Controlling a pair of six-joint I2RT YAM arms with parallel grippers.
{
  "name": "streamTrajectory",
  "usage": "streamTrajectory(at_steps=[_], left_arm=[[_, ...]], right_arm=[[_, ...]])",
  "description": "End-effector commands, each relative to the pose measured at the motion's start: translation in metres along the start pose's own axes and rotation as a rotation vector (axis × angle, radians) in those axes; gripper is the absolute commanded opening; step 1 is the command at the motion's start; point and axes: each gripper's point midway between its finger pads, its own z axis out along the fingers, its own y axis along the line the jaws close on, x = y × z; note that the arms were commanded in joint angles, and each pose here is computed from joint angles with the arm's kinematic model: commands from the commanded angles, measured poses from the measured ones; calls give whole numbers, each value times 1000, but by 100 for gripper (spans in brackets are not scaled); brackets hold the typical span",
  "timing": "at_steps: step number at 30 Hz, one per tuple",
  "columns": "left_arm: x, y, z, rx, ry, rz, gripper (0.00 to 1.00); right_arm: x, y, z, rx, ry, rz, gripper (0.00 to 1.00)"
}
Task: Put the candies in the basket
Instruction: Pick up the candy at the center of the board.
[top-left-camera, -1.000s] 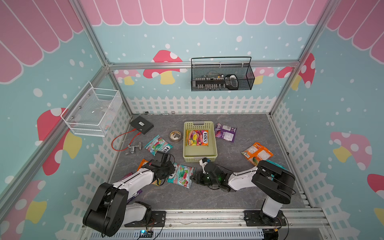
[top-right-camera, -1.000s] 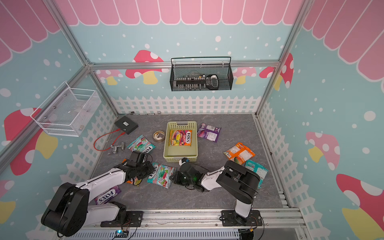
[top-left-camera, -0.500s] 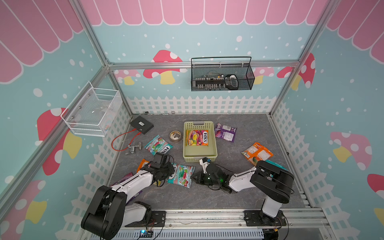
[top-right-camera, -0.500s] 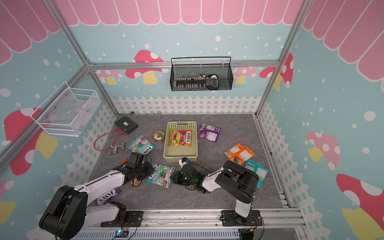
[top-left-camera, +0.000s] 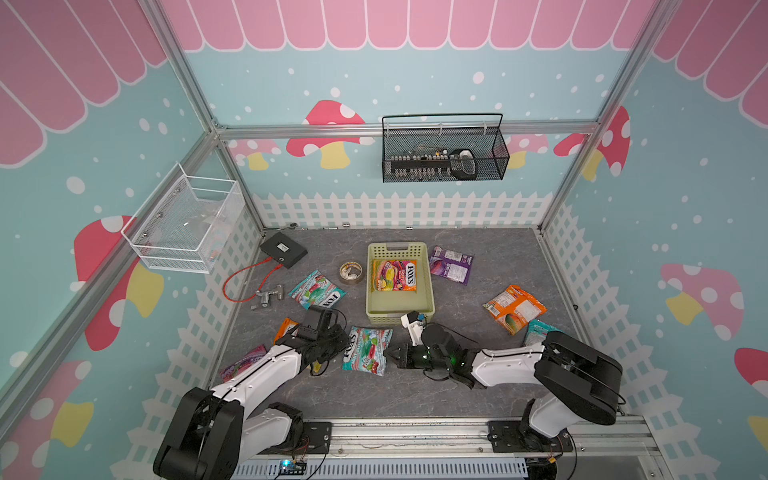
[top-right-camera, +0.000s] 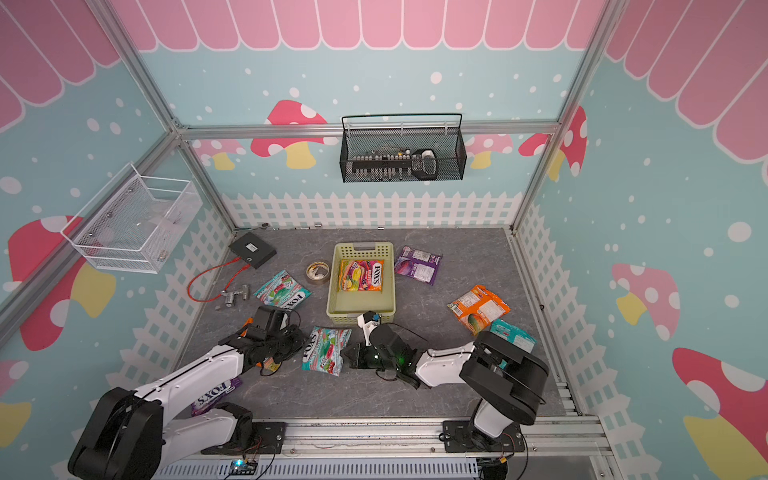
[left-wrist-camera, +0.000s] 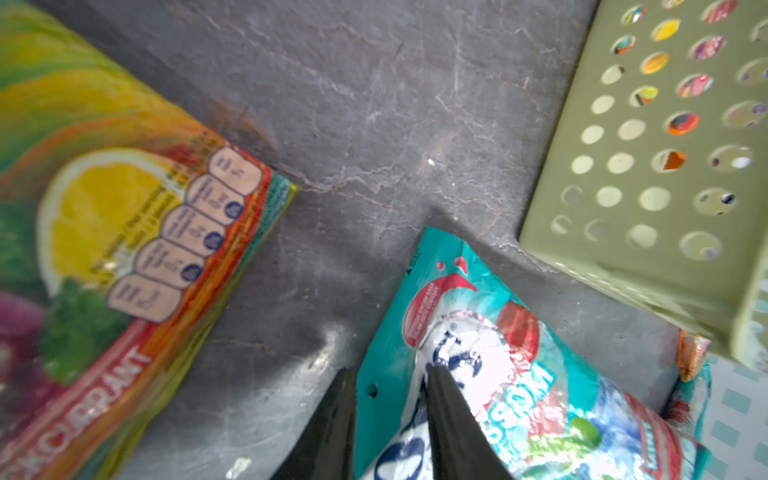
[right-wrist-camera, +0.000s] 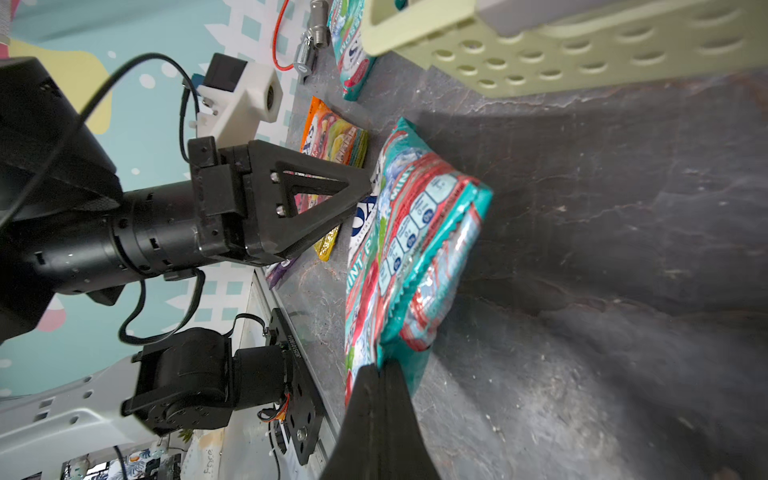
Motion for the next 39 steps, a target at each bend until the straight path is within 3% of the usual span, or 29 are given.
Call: streamTrajectory(at_steps=[1,6,10,15,28,32,39], left_arm=[[10,-4,0,28,60,-19,34],[23,-13,5,94,118,-5,31],[27,-2,11,57,127,-19,29],[30,15,17,-13,123,-17,28],[33,20,17,-25,117,-9,28],[35,22,18,-31,120,-8,28],[37,26,19,-41,121,-15,28]], right_arm=[[14,-9,-3,44,55,-39,0],[13,-12,4,43,51,-27,0],[9,-13,11,21,20,31,16],[8,-16,16,-19,-13,68,27],[6,-29,16,-24,-61,116,27],[6,-31,21,-18,-61,133,33],[10,-37,29,-31,-59,185,26]])
